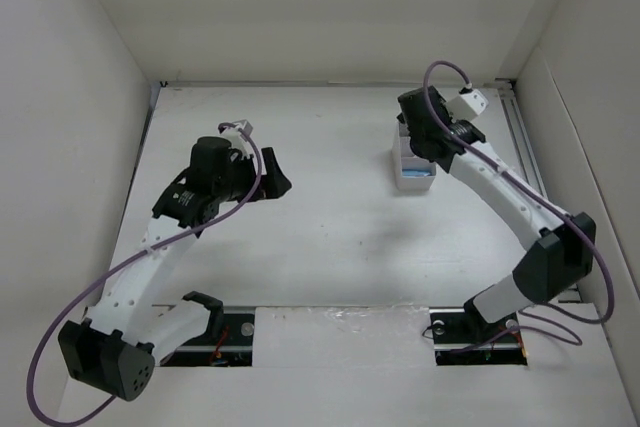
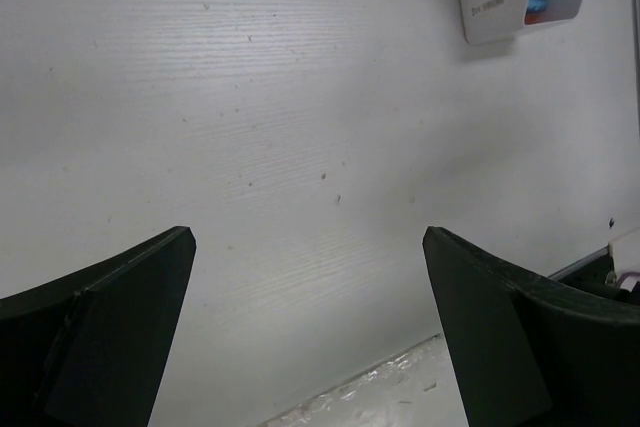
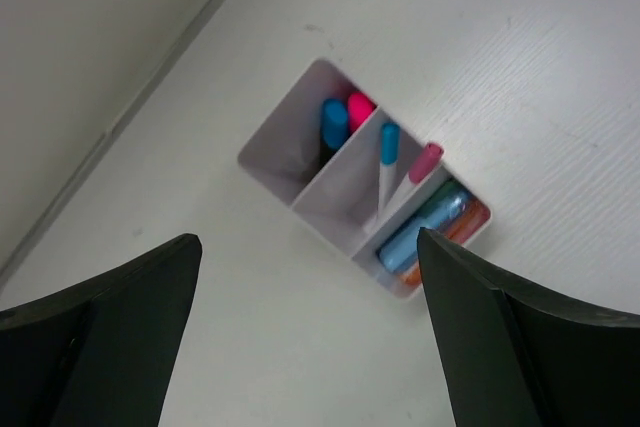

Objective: Sort the stationery into containers
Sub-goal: Place the stationery into the container

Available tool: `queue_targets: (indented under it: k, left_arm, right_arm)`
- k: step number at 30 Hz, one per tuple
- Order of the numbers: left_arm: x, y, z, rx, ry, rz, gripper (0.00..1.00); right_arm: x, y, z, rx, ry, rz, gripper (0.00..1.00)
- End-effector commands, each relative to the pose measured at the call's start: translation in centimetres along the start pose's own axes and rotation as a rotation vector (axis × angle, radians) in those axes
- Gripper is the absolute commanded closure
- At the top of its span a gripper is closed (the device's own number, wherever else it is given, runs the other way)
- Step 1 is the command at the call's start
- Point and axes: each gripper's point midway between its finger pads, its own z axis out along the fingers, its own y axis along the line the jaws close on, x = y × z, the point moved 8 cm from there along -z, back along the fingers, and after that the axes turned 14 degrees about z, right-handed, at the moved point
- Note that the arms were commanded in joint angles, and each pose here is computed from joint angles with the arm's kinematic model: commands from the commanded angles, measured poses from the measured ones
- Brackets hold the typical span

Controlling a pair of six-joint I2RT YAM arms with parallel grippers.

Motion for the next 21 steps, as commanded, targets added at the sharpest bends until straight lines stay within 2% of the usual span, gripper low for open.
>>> queue_targets:
  k: [1,2,3,5,8,10,13,17,21]
  left_arm:
    - [-2.0,-0.9,-1.8,0.022,-0.12,0.001,0.0]
    - [-2.2,-1.0,-2.2,0.015,-0.137,-0.006,0.0]
    - [-2.2,-1.1,-2.6,0.018,-0.152,-0.003,0.0]
    - [-1.9,-0.9,-2.7,0.003,-0.148,-0.006,0.0]
    - [-1.8,-1.0,-3.3,-0.002,-0.163,-0.013,0.0]
    - [-1.9,-1.1,-3.5,0.001,-0.172,-0.02,0.0]
    - [-1.9,-1.2,-3.6,0.014,-0.169,-0.033,0.0]
    - [-2.2,-1.8,-3.9,0.052,-0.19,-0.054,0.0]
    - [-2.9,-1.9,-4.1,0.045,-0.218,-0.089,0.0]
  right_arm:
    - [1.2,-0.2,-3.5,-0.136,0.197,-0.114,0.05]
    - [1.7,-0.6,-4.7,-0.167,0.281,-0.142,0.07]
    - [2.8,-1.3,-5.8,-0.202,0.34,-0.196,0.0]
    - [2.3,-2.2,-8.3,-0.257,0.4,-0.228,0.0]
    - [3.4,-4.0,-12.1,-0.409,0.603,-0.293,0.0]
    - [5.3,-5.4,-14.7,-0.526,0.797,-0.31,0.0]
    - [5.6,-7.1,-17.4,-0.674,0.918,-0.324,0.0]
    - [7.7,-11.0,-19.0,-0.7,1.051,-0.351,0.0]
    - [8.4,-13.4,-20.9,-0.736,1.126,-0.361,0.0]
